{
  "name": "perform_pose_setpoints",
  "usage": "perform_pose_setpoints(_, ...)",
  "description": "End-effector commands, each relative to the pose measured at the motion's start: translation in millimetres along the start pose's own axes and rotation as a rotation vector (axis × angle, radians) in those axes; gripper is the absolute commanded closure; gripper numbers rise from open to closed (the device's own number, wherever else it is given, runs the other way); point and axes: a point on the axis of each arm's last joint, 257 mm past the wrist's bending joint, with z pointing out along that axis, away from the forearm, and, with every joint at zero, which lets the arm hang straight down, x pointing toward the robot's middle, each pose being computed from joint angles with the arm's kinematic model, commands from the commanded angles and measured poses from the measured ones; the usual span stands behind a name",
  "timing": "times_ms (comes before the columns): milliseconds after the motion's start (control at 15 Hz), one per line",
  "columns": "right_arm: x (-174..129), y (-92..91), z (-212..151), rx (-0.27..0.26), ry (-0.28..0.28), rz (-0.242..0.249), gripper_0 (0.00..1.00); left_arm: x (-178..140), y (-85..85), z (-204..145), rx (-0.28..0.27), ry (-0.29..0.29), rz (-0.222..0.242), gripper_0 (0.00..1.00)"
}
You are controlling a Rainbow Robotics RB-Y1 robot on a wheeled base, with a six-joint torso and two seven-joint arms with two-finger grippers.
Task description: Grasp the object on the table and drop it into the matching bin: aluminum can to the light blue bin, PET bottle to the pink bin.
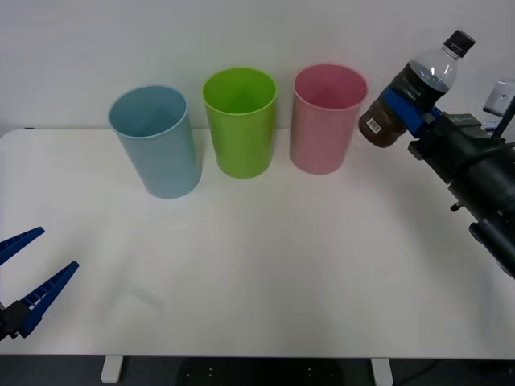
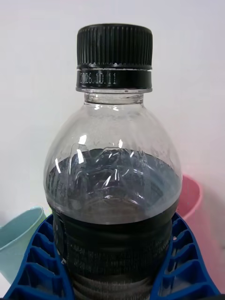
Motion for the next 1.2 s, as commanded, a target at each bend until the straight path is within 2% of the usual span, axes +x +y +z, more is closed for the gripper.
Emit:
perform_pose_setpoints(67,-18,10.9,17,-0.044,-0.004,-0.039,1.0,0,0.0,0,0.0,0.0,0.0,0.0)
perform_pose_setpoints(200,-23,11.9,30,-0.06,0.006,-0.068,1.0,0,0.0,0,0.0,0.0,0.0,0.0)
perform_pose_setpoints(533,-24,-0.4,77,-0.101,0.071,-0.138,1.0,0,0.0,0,0.0,0.0,0.0,0.0)
perform_pose_setpoints(667,-21,-11.8,97,-0.084,0.087,-0.171,1.0,0,0.0,0,0.0,0.0,0.0,0.0)
perform_pose_setpoints(1200,-2,-33.5,152,-0.023,0.136,-0.243,1.0,0,0.0,0,0.0,0.0,0.0,0.0)
